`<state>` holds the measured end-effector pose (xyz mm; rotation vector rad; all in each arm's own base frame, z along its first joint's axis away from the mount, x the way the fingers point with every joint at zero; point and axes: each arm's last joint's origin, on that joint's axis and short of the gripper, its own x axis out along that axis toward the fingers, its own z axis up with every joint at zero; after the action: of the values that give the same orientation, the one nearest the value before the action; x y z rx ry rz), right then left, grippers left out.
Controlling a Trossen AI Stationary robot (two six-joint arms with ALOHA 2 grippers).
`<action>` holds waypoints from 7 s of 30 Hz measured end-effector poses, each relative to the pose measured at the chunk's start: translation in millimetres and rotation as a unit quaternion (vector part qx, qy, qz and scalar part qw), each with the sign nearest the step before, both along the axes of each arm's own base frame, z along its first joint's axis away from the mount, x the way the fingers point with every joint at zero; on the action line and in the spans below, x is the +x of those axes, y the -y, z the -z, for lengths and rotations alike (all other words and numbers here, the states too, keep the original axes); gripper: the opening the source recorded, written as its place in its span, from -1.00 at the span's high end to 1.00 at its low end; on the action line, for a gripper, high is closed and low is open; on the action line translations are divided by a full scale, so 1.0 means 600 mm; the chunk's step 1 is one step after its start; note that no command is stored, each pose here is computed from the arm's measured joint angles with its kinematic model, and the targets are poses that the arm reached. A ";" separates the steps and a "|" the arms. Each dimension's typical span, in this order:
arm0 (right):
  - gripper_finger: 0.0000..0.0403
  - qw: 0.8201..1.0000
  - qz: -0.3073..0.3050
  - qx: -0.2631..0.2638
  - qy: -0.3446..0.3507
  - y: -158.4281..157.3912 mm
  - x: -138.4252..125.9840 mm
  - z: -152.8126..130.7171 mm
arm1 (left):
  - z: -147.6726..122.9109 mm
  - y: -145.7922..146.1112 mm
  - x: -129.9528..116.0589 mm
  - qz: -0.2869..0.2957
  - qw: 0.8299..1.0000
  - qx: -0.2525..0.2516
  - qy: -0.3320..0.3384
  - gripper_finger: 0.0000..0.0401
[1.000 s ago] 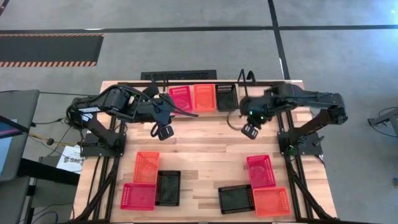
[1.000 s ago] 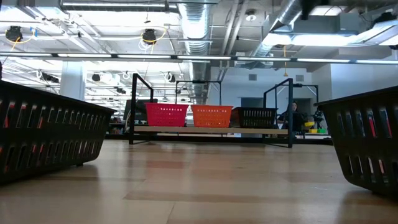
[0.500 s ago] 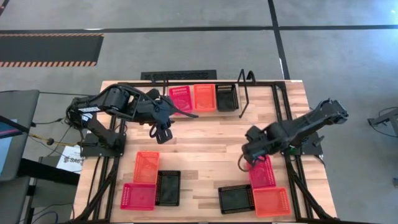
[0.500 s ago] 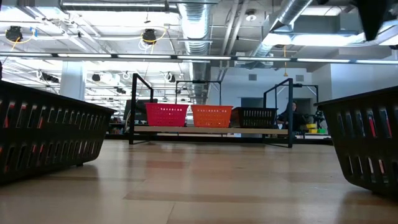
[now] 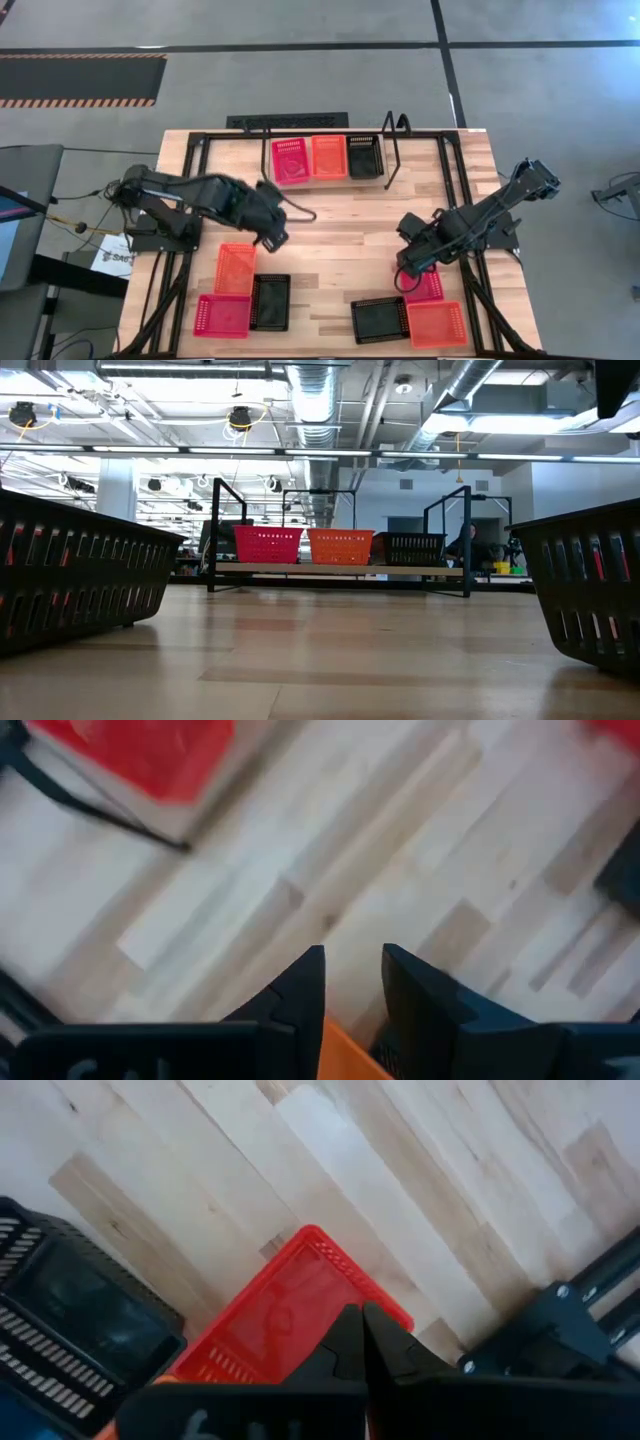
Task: Stack baskets on shelf by color
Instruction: Stack the left black bin into the black bin on the shelf
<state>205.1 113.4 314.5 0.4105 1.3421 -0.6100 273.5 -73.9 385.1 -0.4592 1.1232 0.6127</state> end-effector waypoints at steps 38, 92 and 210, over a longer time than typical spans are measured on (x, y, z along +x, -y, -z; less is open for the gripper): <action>0.99 0.996 -0.075 -0.031 0.045 -0.003 0.014 -0.002 | 0.288 0.058 0.014 0.261 0.961 -0.070 -0.055 0.52; 0.99 0.995 -0.073 -0.039 0.060 -0.003 0.018 -0.003 | 0.327 0.026 0.084 0.254 0.959 -0.103 -0.078 0.99; 1.00 0.956 0.096 0.014 0.277 0.474 0.131 -0.028 | -0.022 -0.035 0.075 0.177 0.979 0.096 0.022 0.62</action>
<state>283.7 -171.3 331.2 0.6848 0.7786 -0.5787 318.3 -53.0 398.5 -0.1000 1.0599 0.3900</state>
